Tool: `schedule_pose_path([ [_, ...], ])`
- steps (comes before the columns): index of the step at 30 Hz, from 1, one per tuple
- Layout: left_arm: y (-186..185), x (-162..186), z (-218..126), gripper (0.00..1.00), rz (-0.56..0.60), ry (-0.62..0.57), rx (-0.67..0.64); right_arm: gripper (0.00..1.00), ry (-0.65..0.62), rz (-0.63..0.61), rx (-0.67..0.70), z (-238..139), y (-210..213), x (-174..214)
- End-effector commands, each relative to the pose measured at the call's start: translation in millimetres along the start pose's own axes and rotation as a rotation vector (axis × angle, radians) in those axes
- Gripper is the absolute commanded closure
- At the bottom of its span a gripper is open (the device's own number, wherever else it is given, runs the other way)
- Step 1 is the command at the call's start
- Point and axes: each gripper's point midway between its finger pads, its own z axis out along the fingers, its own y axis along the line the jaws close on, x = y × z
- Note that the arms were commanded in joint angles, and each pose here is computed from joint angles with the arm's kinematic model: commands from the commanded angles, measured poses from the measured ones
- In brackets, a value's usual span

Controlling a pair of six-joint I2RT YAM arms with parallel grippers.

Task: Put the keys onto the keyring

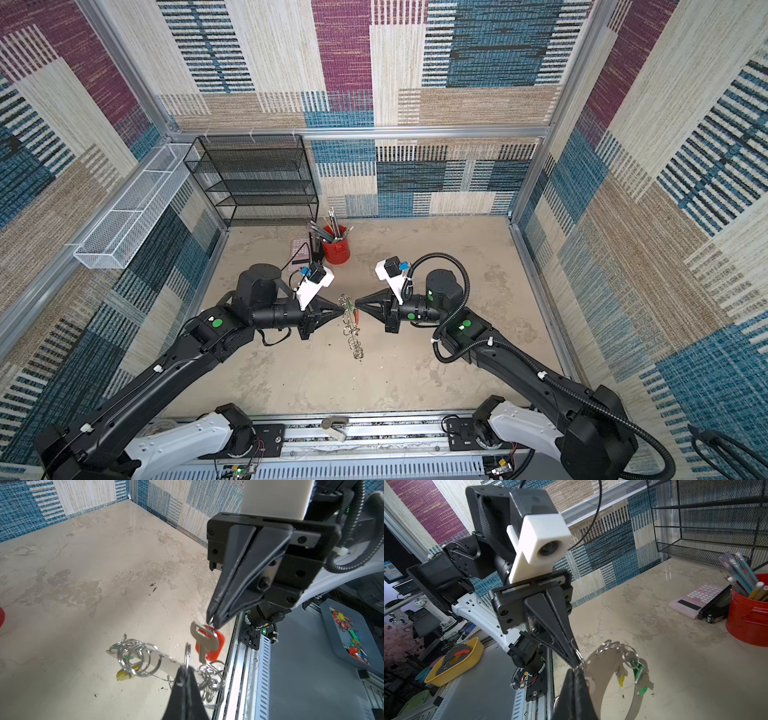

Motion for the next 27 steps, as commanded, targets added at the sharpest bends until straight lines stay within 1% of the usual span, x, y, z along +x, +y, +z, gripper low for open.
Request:
schedule_pose_path([
  [1, -5.5, -4.6, 0.6, 1.0, -0.002, -0.001, 0.019, 1.0, -0.003, -0.018, 0.011, 3.0, -1.2, -2.1],
  [13, -7.0, -4.5, 5.9, 1.0, -0.022, 0.007, 0.029, 1.0, 0.005, -0.013, 0.0, 10.5, -1.6, 1.7],
  [27, -9.5, -2.9, 6.2, 1.0, -0.039, 0.008, 0.04, 1.0, -0.004, -0.014, 0.04, 12.3, -8.5, 0.7],
])
